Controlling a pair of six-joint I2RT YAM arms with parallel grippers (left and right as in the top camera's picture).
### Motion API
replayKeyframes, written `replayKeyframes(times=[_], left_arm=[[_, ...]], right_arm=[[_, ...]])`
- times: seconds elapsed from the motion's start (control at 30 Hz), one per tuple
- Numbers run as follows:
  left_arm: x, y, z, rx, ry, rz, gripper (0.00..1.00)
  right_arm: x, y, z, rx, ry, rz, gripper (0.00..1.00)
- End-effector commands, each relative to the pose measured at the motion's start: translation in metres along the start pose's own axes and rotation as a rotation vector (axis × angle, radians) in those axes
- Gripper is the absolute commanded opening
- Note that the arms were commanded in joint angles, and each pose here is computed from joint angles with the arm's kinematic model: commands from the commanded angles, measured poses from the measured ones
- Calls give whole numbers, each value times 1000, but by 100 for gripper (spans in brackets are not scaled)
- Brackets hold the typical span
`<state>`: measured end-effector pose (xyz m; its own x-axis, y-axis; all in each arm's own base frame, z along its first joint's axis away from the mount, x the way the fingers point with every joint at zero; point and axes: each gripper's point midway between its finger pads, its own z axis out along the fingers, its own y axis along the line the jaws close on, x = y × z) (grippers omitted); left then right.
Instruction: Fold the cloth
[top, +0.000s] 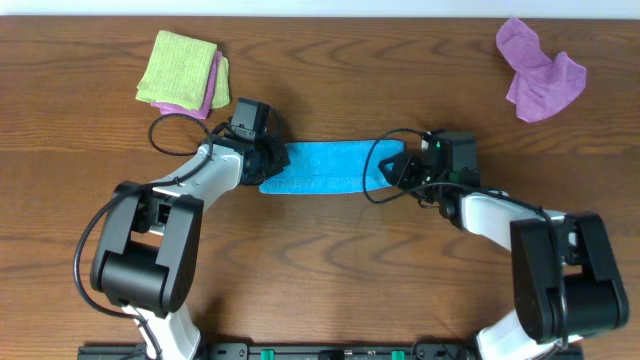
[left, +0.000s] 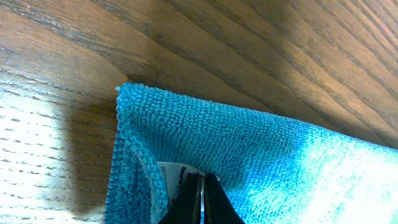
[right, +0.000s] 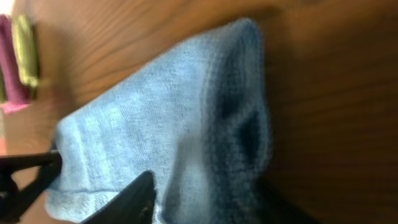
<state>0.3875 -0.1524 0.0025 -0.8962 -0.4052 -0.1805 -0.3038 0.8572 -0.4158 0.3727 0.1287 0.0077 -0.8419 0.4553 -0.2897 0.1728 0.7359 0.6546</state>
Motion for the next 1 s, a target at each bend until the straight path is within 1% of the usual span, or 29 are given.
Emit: replayKeyframes(times=[0.0, 0.1, 0.13, 0.3, 0.4, 0.57, 0.8, 0.97], left_arm=[[10, 11, 9, -39, 37, 9, 6], [12, 9, 9, -24, 49, 9, 6], [12, 8, 9, -21, 52, 8, 6], [15, 6, 9, -6, 65, 8, 6], [15, 6, 9, -5, 66, 8, 6], [15, 5, 9, -5, 65, 8, 6], [15, 6, 9, -5, 65, 8, 6], [15, 6, 9, -5, 65, 8, 5]], right_arm=[[14, -36, 10, 125, 1, 29, 31], [4, -28, 11, 91, -39, 8, 11], [1, -25, 11, 80, -51, 1, 2], [-13, 1, 8, -23, -93, -58, 1], [-26, 22, -2, -77, -134, -90, 1], [-35, 55, -17, -139, -179, -144, 1], [-22, 109, -17, -236, -172, -241, 1], [-11, 142, -13, -269, -175, -298, 1]])
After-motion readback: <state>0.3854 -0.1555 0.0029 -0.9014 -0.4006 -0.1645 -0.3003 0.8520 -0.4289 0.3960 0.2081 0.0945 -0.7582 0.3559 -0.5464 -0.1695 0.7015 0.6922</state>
